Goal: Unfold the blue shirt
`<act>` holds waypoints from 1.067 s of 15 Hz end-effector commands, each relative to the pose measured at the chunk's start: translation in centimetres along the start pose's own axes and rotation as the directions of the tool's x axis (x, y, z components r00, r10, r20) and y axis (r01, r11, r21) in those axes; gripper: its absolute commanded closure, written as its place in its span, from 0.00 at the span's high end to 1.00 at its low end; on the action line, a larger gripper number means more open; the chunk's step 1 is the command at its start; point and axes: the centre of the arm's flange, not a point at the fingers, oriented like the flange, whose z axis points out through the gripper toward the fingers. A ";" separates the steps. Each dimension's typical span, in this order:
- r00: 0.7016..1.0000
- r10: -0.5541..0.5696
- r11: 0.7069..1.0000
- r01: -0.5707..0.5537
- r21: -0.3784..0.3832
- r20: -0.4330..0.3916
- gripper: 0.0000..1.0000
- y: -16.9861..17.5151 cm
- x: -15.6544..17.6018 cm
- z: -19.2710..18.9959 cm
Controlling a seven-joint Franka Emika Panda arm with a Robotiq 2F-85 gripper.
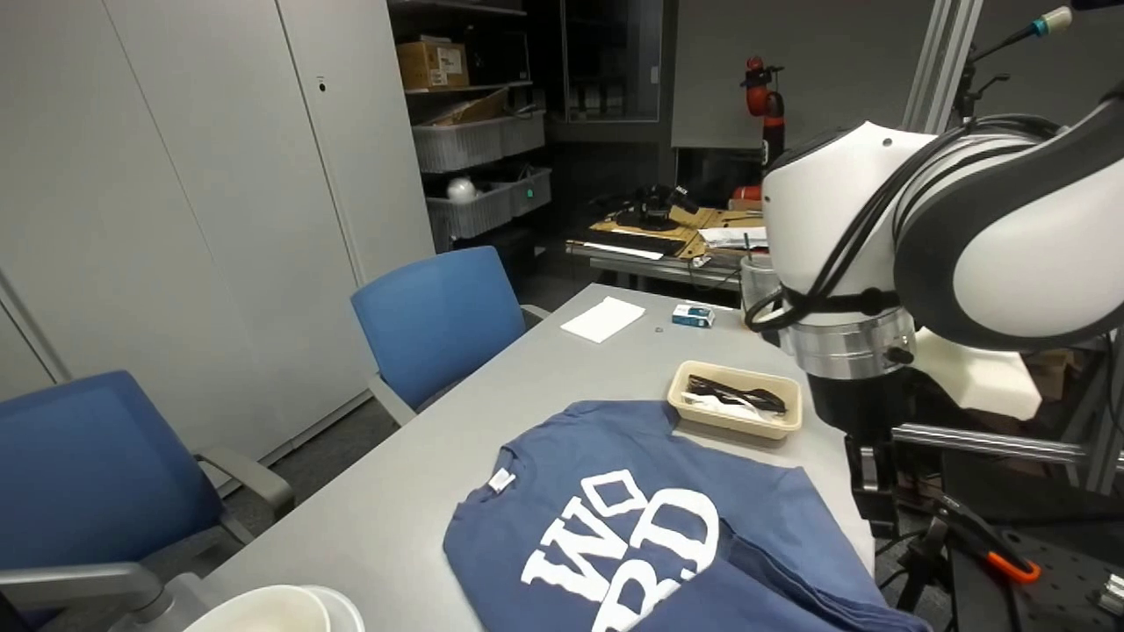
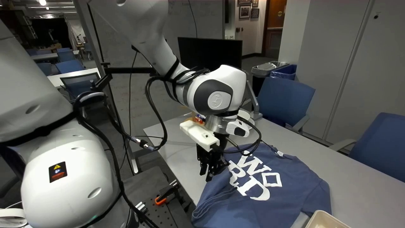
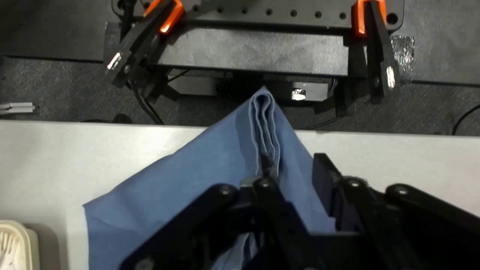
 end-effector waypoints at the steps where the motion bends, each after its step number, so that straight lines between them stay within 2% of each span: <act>1: 0.997 -0.025 1.000 0.024 0.017 0.068 0.66 0.7 -0.6 -0.1; 5: 0.996 -0.087 0.996 0.086 0.017 0.020 0.96 1.2 1.9 -1.1; 6: 0.994 -0.109 0.994 0.109 0.024 0.003 0.99 1.3 3.0 -1.3; 9: 0.986 -0.159 0.987 0.160 0.008 -0.047 1.00 1.8 6.6 -1.3; 11: 0.968 -0.238 0.971 0.240 0.011 -0.074 1.00 2.1 8.7 -0.4; 16: 0.881 -0.469 0.879 0.472 0.064 -0.063 1.00 3.9 11.9 3.6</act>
